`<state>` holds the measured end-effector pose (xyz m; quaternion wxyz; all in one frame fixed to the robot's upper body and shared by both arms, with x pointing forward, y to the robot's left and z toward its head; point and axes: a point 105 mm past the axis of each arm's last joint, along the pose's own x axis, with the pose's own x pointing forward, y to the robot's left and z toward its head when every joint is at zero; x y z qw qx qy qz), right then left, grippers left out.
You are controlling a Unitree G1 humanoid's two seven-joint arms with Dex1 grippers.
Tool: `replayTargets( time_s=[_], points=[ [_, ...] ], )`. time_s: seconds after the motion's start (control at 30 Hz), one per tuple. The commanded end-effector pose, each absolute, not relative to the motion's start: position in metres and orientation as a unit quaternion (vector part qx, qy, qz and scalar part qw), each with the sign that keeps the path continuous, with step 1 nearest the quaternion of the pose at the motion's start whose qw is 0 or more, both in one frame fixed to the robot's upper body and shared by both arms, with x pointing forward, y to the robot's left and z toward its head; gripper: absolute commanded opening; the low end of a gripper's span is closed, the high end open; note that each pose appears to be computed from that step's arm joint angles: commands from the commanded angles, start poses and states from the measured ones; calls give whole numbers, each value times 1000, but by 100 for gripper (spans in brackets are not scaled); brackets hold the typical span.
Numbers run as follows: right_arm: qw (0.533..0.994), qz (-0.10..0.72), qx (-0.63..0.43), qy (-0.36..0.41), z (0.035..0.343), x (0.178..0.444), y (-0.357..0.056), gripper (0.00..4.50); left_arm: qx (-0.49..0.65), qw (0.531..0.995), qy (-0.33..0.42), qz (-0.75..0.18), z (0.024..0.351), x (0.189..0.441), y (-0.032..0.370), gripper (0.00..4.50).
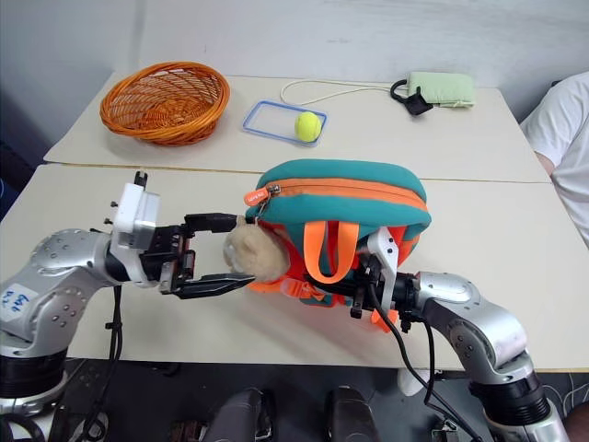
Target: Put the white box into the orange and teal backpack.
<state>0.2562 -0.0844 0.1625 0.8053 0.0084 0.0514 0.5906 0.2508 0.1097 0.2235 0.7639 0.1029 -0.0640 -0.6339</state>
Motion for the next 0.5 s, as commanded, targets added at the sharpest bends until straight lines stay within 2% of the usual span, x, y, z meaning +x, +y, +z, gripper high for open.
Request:
replayTargets(
  time_s=[0.03,0.27,0.37,0.5],
  points=[
    [803,594,-4,41,170,256,-82,0,112,761,-93,-632,226,252,105,327],
    [803,596,4,24,184,255,-79,0,119,774,-99,-614,230,263,117,129],
    [803,595,15,16,190,253,-77,0,109,802,-112,-576,245,279,137,86],
    [809,587,20,17,190,251,-77,0,76,831,-116,-538,262,296,163,86]
  ],
)
